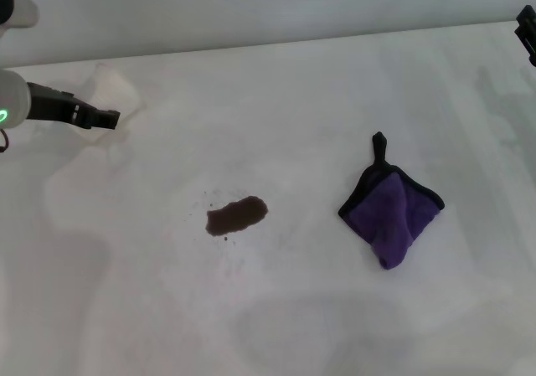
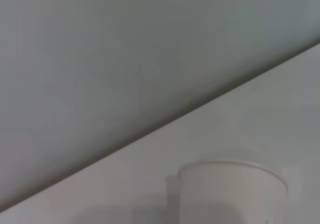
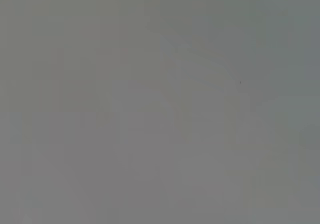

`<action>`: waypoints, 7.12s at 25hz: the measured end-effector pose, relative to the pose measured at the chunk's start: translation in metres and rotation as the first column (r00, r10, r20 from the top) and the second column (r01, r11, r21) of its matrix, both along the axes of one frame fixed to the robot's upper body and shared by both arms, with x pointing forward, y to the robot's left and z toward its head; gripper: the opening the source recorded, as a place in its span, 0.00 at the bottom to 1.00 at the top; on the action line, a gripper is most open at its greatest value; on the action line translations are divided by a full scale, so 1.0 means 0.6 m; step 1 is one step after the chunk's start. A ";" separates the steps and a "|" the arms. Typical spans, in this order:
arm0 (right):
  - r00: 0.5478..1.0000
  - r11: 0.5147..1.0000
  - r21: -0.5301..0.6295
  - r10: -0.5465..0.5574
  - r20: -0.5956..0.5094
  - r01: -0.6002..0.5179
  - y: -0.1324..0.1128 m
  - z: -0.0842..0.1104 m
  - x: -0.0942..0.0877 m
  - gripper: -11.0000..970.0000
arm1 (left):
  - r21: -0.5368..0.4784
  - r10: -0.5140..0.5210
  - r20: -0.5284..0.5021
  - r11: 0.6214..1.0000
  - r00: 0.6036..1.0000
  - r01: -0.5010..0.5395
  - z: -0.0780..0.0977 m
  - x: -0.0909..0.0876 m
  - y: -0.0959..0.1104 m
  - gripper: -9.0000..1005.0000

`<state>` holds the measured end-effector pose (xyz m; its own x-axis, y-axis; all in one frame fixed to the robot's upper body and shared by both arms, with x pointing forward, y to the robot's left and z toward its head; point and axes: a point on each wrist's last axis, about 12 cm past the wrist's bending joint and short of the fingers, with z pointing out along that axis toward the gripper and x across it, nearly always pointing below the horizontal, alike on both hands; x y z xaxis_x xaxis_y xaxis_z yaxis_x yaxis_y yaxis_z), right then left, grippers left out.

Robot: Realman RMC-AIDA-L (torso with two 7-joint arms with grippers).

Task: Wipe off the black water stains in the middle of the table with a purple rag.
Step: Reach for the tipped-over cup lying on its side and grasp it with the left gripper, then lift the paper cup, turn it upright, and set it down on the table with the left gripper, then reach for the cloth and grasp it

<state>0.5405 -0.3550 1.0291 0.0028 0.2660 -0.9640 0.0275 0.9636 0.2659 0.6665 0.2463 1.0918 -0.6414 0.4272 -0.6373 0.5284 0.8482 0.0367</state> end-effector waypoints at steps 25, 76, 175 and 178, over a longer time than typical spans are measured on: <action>1.000 1.000 -0.008 0.000 0.007 0.000 -0.003 0.003 0.002 0.82 | -0.179 0.004 0.215 0.983 0.977 0.035 0.016 0.013 -0.026 0.75; 1.000 0.999 -0.035 0.021 0.007 -0.021 -0.004 0.008 0.008 0.82 | -0.357 0.298 0.478 0.925 0.826 -0.127 -0.177 -0.254 -0.046 0.75; 0.803 0.805 -0.149 0.517 -0.297 -0.574 0.080 0.101 0.118 0.82 | -0.650 0.678 0.610 0.724 0.409 -0.231 -0.138 -0.394 0.098 0.87; 0.760 0.764 -0.168 0.541 -0.360 -0.623 0.094 0.128 0.129 0.82 | -0.623 0.653 0.634 0.749 0.414 -0.226 -0.136 -0.385 0.102 0.87</action>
<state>0.6178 -0.2985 1.1062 -0.3411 -0.1341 -0.9304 -0.5304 0.8446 0.0727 0.4357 0.3076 1.0102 0.2000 -0.1719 -0.9646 -0.0056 0.9843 -0.1765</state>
